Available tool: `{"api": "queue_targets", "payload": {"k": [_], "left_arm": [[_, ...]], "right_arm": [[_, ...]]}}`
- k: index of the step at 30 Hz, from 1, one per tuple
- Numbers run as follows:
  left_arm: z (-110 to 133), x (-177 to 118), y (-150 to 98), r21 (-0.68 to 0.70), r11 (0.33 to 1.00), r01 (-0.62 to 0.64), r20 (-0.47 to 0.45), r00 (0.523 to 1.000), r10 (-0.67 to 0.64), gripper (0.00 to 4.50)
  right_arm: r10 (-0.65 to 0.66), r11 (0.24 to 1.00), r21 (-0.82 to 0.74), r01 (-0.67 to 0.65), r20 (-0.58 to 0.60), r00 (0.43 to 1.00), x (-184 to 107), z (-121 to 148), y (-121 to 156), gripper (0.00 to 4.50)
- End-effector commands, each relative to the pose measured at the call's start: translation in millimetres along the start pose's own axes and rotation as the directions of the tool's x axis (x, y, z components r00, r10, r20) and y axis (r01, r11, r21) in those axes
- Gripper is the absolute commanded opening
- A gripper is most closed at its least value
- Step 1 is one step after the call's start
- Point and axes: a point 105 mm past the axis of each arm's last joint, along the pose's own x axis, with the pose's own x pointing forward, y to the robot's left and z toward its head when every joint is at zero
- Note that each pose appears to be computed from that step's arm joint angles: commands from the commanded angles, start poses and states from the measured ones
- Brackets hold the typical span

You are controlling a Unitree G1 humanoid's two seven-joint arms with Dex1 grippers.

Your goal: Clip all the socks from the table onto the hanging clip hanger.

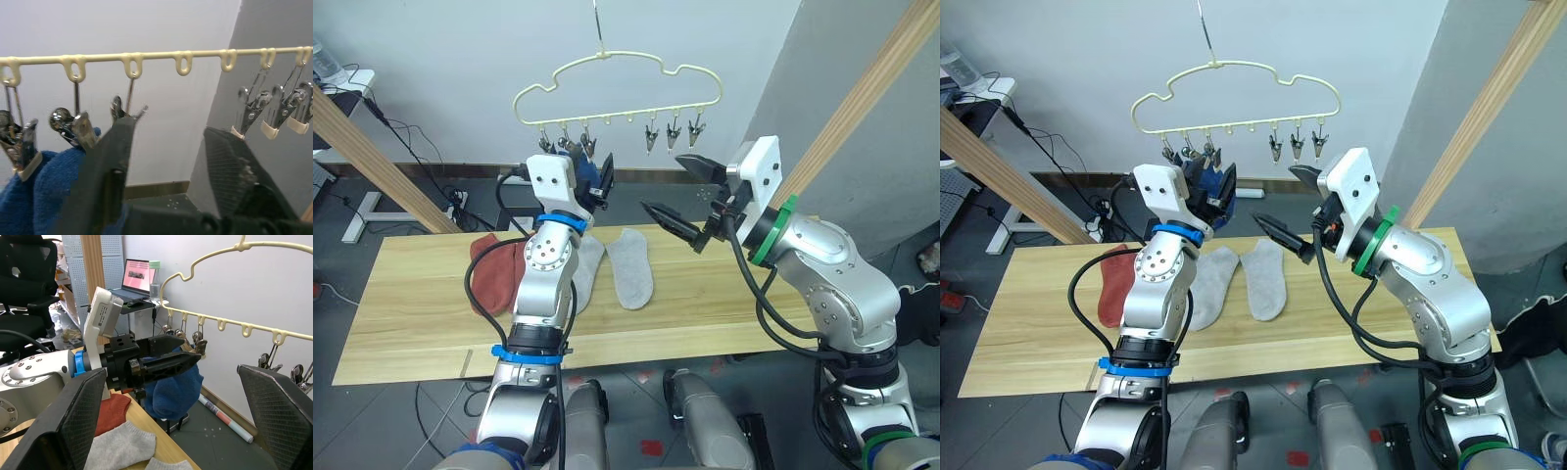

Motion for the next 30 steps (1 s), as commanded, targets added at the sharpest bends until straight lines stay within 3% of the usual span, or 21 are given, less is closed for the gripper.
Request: {"api": "queue_targets", "payload": {"k": [1, 30], "left_arm": [[14.8, 4.4, 5.8, 0.016, 0.999, -0.028, 0.047, 0.999, 0.027, 3.15], [16.2, 29.9, 21.4, 0.013, 1.000, 0.015, 0.040, 0.999, -0.015, 3.15]], "right_arm": [[0.027, 0.999, -0.034, -0.026, 0.044, 0.999, 2.1, 15.5, 4.3, 4.50], [-0.013, 0.999, -0.028, 0.015, 0.071, 0.997, 7.1, 27.0, 2.3, 4.50]]}}
